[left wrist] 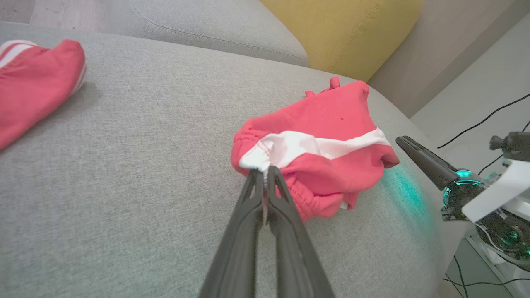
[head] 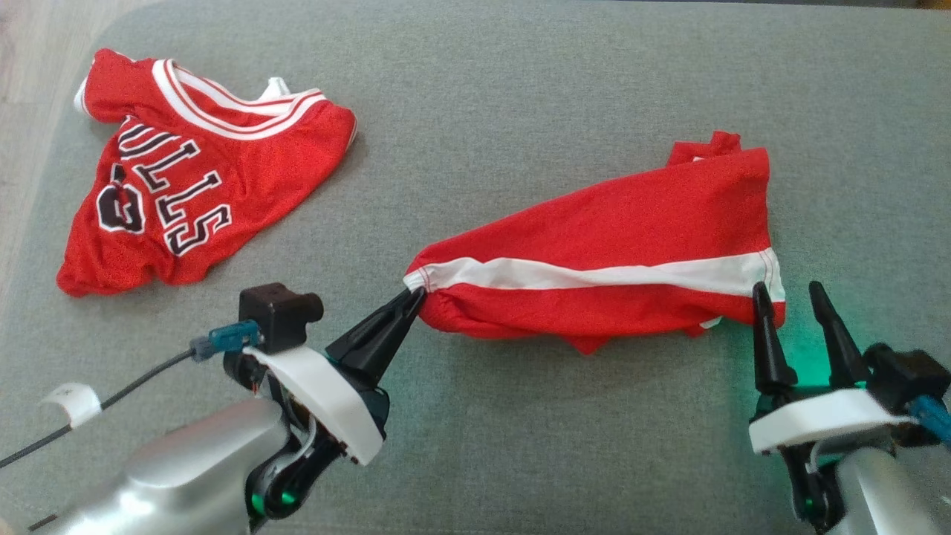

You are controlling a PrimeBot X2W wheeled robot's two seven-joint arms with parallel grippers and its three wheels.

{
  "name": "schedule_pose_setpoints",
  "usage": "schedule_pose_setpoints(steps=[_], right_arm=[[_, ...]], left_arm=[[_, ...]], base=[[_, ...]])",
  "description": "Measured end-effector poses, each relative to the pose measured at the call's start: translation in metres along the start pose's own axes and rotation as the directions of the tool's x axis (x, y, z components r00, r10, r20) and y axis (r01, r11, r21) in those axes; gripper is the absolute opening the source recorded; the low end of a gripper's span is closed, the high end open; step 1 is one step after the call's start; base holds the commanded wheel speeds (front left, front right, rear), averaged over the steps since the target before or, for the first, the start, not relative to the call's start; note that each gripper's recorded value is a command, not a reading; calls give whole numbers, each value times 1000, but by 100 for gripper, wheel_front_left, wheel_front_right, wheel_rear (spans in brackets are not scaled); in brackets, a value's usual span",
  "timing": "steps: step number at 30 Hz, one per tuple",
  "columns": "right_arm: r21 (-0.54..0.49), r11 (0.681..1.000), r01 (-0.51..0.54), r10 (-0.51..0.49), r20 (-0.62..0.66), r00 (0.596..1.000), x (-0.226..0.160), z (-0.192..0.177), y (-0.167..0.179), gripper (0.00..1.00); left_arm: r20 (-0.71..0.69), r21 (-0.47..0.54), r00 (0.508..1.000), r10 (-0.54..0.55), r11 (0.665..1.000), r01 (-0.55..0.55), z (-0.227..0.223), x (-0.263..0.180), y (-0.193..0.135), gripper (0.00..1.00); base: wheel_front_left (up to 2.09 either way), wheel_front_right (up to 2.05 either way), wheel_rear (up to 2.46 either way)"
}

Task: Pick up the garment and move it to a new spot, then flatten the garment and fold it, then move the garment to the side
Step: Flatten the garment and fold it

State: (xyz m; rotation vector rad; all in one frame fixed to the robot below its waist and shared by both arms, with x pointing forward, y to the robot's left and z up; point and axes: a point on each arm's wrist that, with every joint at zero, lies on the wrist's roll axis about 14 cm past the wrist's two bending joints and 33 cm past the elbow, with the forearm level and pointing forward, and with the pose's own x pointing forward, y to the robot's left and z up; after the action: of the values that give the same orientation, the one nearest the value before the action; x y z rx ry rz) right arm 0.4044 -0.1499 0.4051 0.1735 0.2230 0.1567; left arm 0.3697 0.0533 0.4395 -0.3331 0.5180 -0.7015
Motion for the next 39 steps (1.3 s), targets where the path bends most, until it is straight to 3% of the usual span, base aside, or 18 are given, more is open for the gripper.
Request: schedule_pose_setpoints(steps=[12,15,21,27,31,32,34,37,39], right_arm=[[74,996,-50,57,-105,993,20,-20,0,97],[93,993,-67,78,-121,990,22,-24,7,0],[77,993,-93,100,-105,989,23,-16,8,0],[35,996,-77,74,77,994,42,45,-5,0],[-37,998,-48,55,260,964,67,118,-24,0],[-92,995,-38,68,339,938,81,156,-29,0],[-149,989,-23,84,419,904,95,197,-34,0],[-214,977,18,103,540,835,109,263,-41,0],[-243,968,57,108,612,783,110,304,-46,0]], left_arm=[[15,18,1000,-9,1000,9,2,-5,-7,0],[14,15,1000,-3,1000,3,0,-7,-7,0],[34,61,999,10,998,-12,3,-9,-6,0],[116,200,993,12,979,-35,32,-1,0,0],[271,442,962,-34,892,-93,114,18,5,0],[351,538,932,-88,834,-124,161,29,0,0],[412,626,896,-162,765,-149,205,41,-13,0],[488,738,823,-292,642,-210,266,57,-44,0],[519,775,776,-359,579,-252,295,67,-63,0]], base=[[0,0,0],[0,0,0],[0,0,0],[0,0,0],[0,0,0],[0,0,0],[0,0,0],[0,0,0],[0,0,0]])
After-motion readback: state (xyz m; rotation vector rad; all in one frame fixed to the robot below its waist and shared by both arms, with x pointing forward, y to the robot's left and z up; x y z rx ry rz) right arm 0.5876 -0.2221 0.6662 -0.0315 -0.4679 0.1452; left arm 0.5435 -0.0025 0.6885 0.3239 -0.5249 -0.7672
